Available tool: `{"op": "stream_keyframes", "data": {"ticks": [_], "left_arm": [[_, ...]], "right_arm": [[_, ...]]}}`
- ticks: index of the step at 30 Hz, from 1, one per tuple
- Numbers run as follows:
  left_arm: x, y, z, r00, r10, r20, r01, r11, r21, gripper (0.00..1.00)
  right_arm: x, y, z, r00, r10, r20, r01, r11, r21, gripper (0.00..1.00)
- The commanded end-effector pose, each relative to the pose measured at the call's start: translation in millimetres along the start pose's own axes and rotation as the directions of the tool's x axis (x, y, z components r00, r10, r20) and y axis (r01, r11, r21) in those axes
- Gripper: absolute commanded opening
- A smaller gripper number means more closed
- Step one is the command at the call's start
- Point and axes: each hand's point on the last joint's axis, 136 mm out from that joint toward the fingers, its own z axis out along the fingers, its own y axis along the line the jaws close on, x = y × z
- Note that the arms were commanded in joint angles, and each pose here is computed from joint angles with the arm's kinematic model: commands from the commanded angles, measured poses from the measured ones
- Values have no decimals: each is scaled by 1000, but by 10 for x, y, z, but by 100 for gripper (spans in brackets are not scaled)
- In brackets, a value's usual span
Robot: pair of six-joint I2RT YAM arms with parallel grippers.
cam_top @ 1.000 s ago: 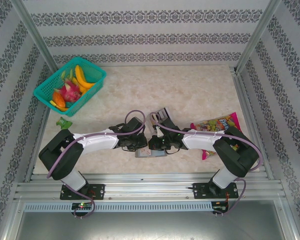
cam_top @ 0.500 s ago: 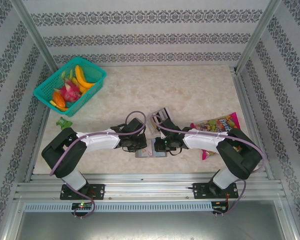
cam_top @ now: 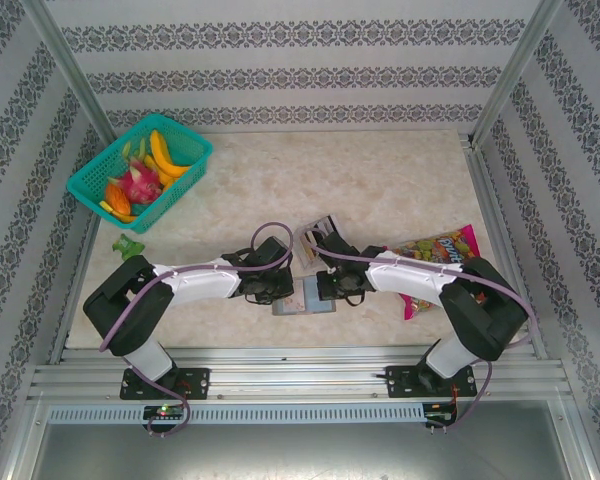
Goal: Put the credit cards into the card holder
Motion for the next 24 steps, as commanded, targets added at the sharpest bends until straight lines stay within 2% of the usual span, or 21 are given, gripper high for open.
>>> {"op": "stream_keyframes", "data": {"ticks": [1,6,11,15,20,24], "left_arm": [[105,349,17,1000,21,-22,-24,990,-141,8],[35,166,-76,999,33,7,-33,997,-73,10],[-11,93,-149,999,36,32,-35,998,-46,11],[8,116,-113,999,30,25,-28,998,-47,11],[50,204,-47,1000,18,10,-18,997,-72,10],[96,364,-7,1000,3,4,-3,992,-124,9]], "right_arm": [[-54,-37,-189,999,-19,28,18,999,31,7],[-171,498,-360,996,-18,87,35,980,-196,9],[-123,748,-200,999,-13,52,26,965,-263,9],[-68,768,-6,1000,-19,10,21,971,-240,9],[44,486,260,999,0,-35,-4,994,-111,9],[92,394,222,999,-15,-41,12,997,-74,10]]}}
